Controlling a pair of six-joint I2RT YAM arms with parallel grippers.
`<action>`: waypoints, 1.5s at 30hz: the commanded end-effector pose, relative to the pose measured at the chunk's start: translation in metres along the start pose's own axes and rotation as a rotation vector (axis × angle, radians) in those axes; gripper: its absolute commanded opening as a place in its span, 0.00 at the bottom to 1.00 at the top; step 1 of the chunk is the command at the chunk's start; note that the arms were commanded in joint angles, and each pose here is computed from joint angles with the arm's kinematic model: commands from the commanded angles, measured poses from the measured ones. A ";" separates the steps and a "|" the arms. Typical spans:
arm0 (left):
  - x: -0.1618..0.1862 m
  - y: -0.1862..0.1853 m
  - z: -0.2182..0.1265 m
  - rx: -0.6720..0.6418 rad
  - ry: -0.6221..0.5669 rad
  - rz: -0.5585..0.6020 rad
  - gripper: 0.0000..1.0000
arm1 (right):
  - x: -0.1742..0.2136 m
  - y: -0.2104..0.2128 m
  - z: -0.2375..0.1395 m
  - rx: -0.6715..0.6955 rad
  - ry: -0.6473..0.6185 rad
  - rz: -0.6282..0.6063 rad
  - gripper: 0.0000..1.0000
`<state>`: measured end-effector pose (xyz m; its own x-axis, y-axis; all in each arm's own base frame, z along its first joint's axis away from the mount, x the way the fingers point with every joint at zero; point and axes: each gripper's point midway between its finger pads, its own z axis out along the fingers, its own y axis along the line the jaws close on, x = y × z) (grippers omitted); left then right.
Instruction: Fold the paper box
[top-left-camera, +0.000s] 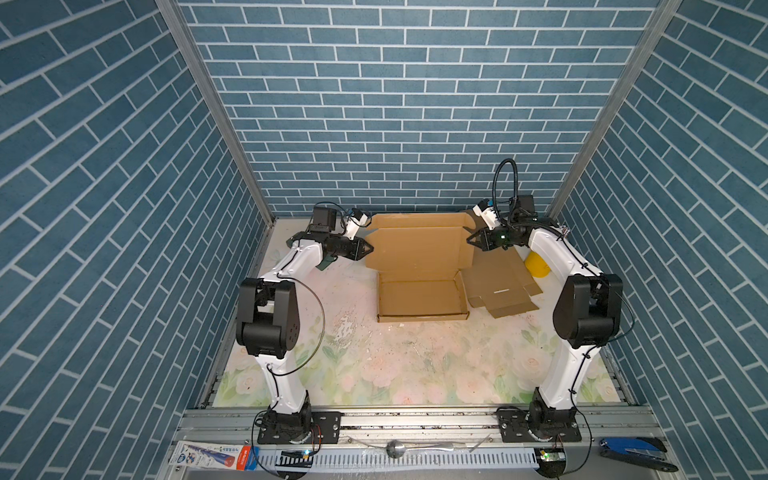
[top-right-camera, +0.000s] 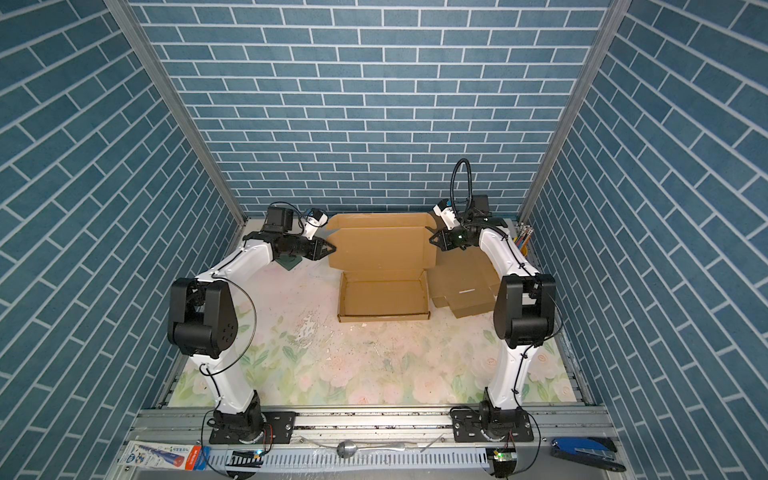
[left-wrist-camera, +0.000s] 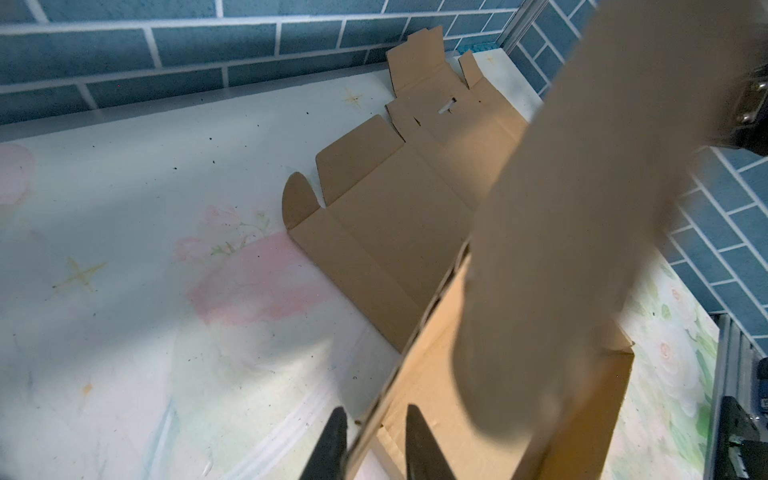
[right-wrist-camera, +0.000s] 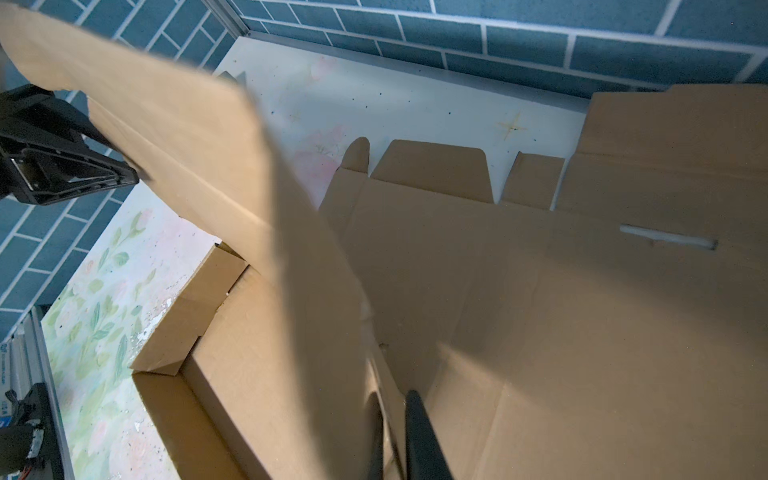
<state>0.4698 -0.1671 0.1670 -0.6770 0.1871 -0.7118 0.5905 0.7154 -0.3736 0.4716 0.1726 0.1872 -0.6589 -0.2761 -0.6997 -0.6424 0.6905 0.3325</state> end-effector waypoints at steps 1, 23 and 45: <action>-0.002 -0.002 0.004 -0.018 -0.004 0.004 0.19 | -0.008 0.007 -0.011 0.059 -0.044 -0.035 0.07; 0.000 -0.037 -0.012 -0.166 -0.280 -0.002 0.05 | 0.005 0.051 -0.018 0.468 -0.339 0.009 0.00; 0.067 -0.071 -0.001 -0.207 -0.329 0.072 0.05 | 0.044 0.096 -0.003 0.552 -0.560 -0.062 0.00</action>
<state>0.3971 -0.1920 0.1516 -0.4321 0.0220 -0.9016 0.4616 0.8642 -0.2001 0.3920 0.2090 0.1852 -0.2753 -0.0561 -0.9597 -0.2264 0.9740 0.0080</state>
